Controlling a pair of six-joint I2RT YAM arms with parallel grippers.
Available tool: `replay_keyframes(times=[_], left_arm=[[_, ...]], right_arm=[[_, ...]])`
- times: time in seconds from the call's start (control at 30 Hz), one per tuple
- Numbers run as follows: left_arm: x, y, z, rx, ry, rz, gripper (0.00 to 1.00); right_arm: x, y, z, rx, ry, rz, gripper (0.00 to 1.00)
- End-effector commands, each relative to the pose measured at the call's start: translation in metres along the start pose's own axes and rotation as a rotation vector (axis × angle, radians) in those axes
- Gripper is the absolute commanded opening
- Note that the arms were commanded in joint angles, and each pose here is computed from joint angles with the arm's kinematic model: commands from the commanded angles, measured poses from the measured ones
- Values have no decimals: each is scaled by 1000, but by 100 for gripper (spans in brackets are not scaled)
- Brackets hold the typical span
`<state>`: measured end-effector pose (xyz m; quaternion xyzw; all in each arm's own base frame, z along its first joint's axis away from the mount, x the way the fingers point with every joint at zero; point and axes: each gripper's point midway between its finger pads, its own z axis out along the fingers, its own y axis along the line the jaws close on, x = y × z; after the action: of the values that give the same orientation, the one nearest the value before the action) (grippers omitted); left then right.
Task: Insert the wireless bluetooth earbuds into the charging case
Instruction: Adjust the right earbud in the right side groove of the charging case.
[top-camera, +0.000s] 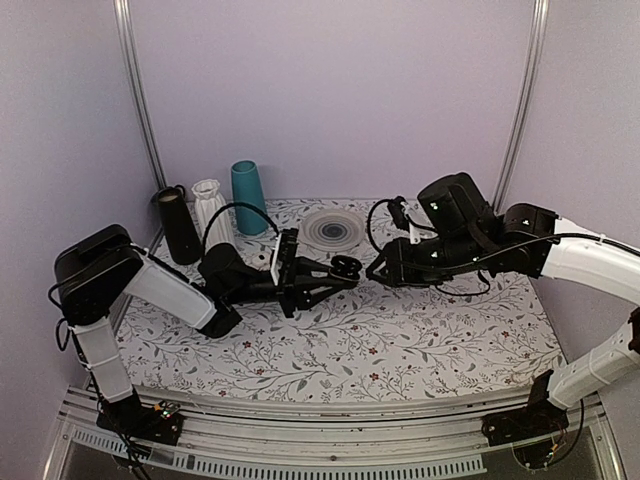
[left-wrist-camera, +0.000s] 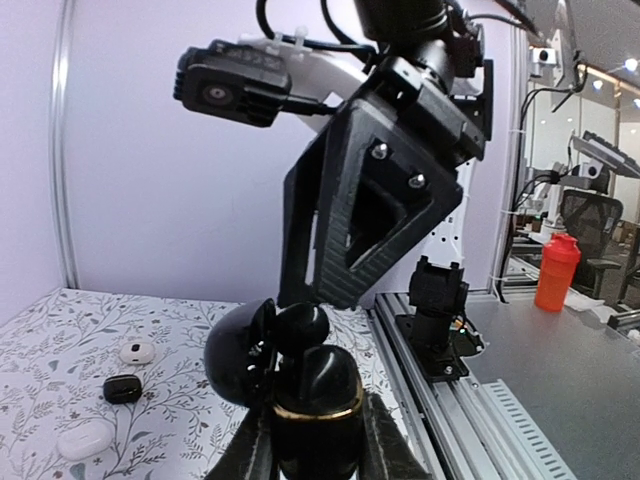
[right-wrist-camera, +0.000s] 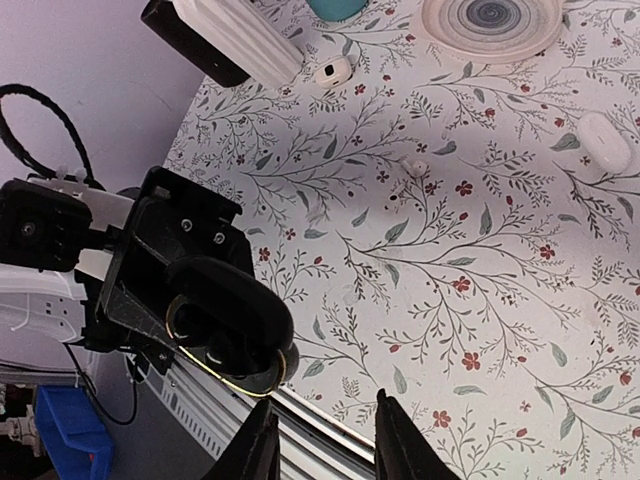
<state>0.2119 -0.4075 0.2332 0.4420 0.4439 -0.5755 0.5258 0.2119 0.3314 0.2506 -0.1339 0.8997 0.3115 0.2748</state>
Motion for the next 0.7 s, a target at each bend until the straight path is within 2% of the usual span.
replay_keyframes(times=[0.0, 0.27, 0.67], left_arm=[[-6, 14, 4, -107, 13, 103, 0], [7, 24, 12, -213, 76, 191, 0], [8, 28, 21, -256, 115, 239, 0]], right_arm=[[-13, 12, -16, -39, -56, 170, 32], [-27, 17, -7, -48, -121, 273, 31], [-18, -2, 8, 16, -133, 288, 28]])
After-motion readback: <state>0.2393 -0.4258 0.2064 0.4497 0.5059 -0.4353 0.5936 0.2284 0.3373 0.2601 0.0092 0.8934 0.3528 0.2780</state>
